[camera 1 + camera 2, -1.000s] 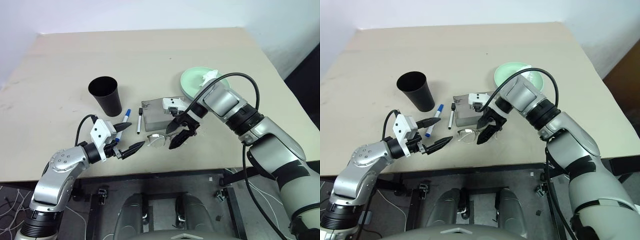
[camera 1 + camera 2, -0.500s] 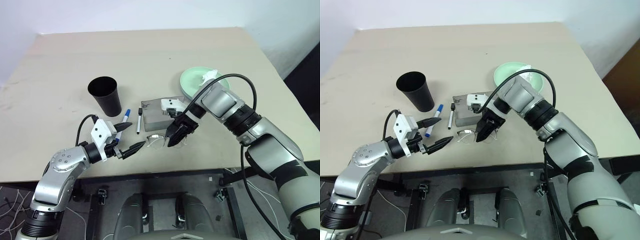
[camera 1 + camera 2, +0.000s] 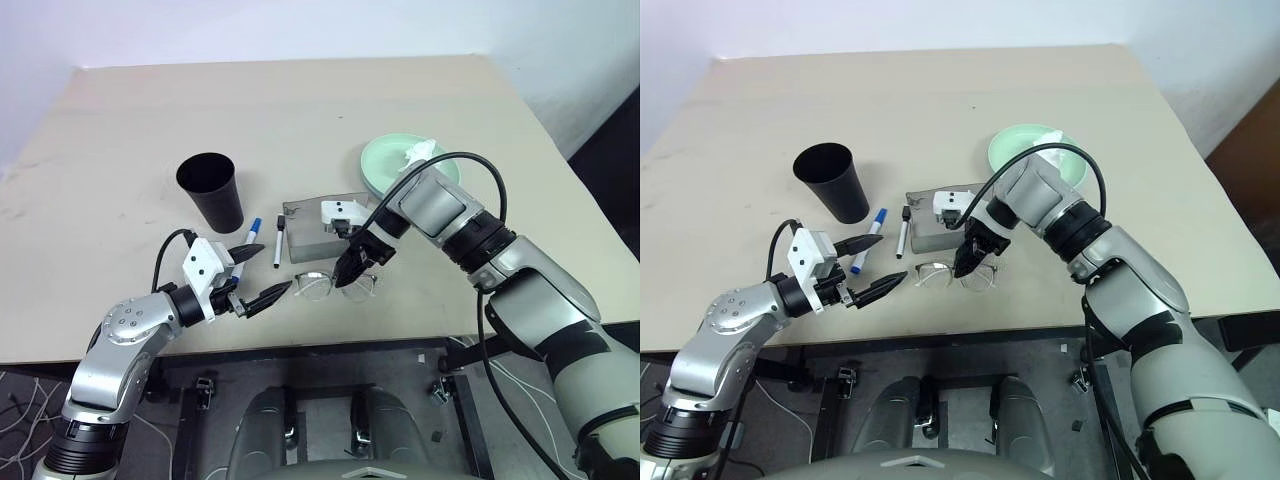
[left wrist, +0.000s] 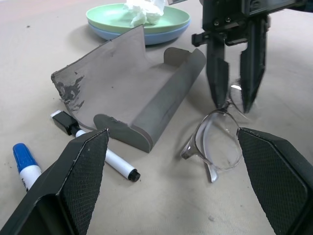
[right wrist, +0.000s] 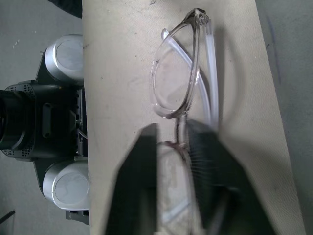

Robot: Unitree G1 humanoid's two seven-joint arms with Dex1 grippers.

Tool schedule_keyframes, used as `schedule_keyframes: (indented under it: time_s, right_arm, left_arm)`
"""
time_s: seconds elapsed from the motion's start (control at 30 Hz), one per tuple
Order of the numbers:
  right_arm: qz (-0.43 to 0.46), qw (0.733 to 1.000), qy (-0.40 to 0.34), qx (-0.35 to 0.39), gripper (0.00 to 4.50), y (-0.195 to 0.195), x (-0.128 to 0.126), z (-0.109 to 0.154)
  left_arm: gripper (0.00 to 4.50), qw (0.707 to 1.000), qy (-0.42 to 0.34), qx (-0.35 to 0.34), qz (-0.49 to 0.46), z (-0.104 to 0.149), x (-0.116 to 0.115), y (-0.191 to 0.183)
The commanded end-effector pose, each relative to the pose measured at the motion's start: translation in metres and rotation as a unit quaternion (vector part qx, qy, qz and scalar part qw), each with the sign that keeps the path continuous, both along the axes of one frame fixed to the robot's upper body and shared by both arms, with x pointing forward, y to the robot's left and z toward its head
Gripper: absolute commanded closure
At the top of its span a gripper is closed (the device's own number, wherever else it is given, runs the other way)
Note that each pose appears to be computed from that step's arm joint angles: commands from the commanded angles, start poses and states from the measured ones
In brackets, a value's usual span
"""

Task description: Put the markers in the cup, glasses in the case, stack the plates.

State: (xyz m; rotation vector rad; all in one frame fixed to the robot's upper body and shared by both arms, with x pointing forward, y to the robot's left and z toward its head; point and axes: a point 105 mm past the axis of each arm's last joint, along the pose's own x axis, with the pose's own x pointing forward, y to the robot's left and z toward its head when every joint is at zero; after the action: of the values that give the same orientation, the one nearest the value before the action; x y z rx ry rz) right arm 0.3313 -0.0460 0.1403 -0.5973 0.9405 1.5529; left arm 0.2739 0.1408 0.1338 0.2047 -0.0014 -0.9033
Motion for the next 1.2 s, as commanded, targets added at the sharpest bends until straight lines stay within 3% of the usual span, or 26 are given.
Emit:
schedule_keyframes:
  time_s: [0.03, 0.2, 0.47, 0.87, 1.0, 1.2]
  right_arm:
    - [0.003, 1.000, -0.007, 0.015, 4.47, 0.005, 0.000, 0.008]
    - [0.002, 1.000, -0.012, 0.025, 4.47, 0.005, 0.000, 0.017]
    - [0.019, 0.995, -0.057, 0.074, 4.47, -0.004, -0.002, 0.064]
    - [-0.017, 0.963, -0.236, 0.132, 4.47, -0.004, 0.052, 0.112]
    - [0.001, 0.951, -0.281, 0.128, 4.47, 0.003, 0.061, 0.113]
    - [0.021, 0.951, -0.298, 0.080, 4.47, 0.000, 0.070, 0.089]
  left_arm:
    - [0.10, 1.000, -0.024, 0.001, -0.008, 0.008, -0.003, -0.003]
    - [0.10, 1.000, -0.023, 0.001, -0.010, 0.007, -0.003, -0.004]
    - [0.10, 1.000, -0.018, -0.004, -0.006, 0.005, -0.004, 0.001]
    - [0.10, 1.000, -0.010, 0.003, 0.013, 0.001, -0.008, 0.013]
    - [0.10, 1.000, -0.012, 0.005, 0.018, 0.002, -0.009, 0.015]
    - [0.10, 1.000, -0.010, 0.010, 0.026, 0.000, -0.013, 0.018]
